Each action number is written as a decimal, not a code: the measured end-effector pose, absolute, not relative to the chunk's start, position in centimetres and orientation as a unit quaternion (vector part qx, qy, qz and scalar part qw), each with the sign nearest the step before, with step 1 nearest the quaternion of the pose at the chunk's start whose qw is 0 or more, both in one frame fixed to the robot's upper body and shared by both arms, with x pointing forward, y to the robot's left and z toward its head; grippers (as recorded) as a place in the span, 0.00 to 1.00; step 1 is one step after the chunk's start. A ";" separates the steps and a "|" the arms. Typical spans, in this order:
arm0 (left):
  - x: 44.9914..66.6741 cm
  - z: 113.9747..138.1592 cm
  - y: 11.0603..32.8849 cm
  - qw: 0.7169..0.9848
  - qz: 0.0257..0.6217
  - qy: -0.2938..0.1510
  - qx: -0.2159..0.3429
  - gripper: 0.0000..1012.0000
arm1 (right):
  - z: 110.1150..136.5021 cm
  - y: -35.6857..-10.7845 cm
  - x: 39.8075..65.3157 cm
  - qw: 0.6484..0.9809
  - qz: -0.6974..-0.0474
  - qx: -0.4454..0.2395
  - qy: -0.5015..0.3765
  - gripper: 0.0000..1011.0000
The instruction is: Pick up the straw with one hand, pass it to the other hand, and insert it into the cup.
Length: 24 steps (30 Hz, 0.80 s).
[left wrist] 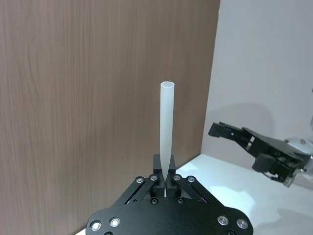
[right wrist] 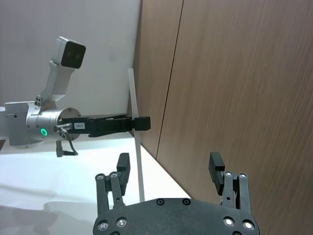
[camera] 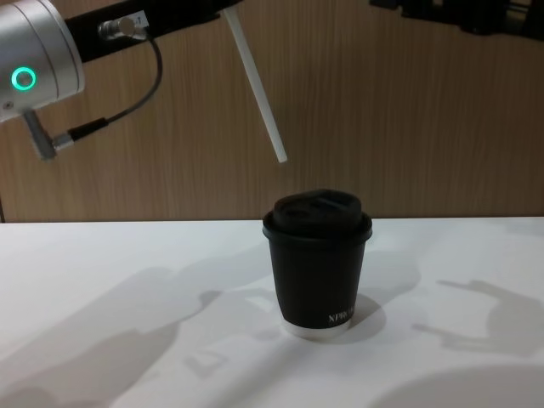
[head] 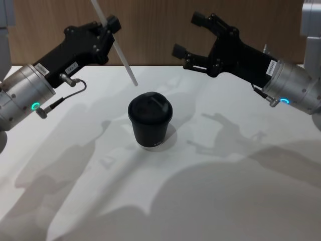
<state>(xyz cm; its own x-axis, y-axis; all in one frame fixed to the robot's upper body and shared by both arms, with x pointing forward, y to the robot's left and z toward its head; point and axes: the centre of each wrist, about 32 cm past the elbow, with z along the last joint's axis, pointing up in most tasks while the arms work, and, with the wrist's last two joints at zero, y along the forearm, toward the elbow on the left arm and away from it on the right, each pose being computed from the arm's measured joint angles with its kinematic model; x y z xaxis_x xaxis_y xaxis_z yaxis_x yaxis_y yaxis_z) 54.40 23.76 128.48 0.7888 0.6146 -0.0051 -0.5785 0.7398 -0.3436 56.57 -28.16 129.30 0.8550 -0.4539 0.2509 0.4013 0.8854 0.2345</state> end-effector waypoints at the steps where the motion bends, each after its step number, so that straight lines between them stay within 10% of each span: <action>1: 54.3 128.5 23.8 0.932 0.320 -0.055 -0.163 0.02 | 129.3 -28.2 56.5 0.959 -0.223 0.087 -0.151 0.99; 24: 53.4 128.5 24.1 0.942 0.308 -0.059 -0.117 0.02 | 129.1 -28.4 56.3 0.959 -0.226 0.086 -0.148 0.99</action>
<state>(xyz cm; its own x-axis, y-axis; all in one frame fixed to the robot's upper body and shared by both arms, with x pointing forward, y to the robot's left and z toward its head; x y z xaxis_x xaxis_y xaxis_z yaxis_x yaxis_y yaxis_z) 53.36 24.11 128.51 0.8031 0.5946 0.0386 -0.5671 0.7826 -0.2568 56.28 -28.35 129.08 0.8545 -0.4582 0.2447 0.4073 0.8834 0.2316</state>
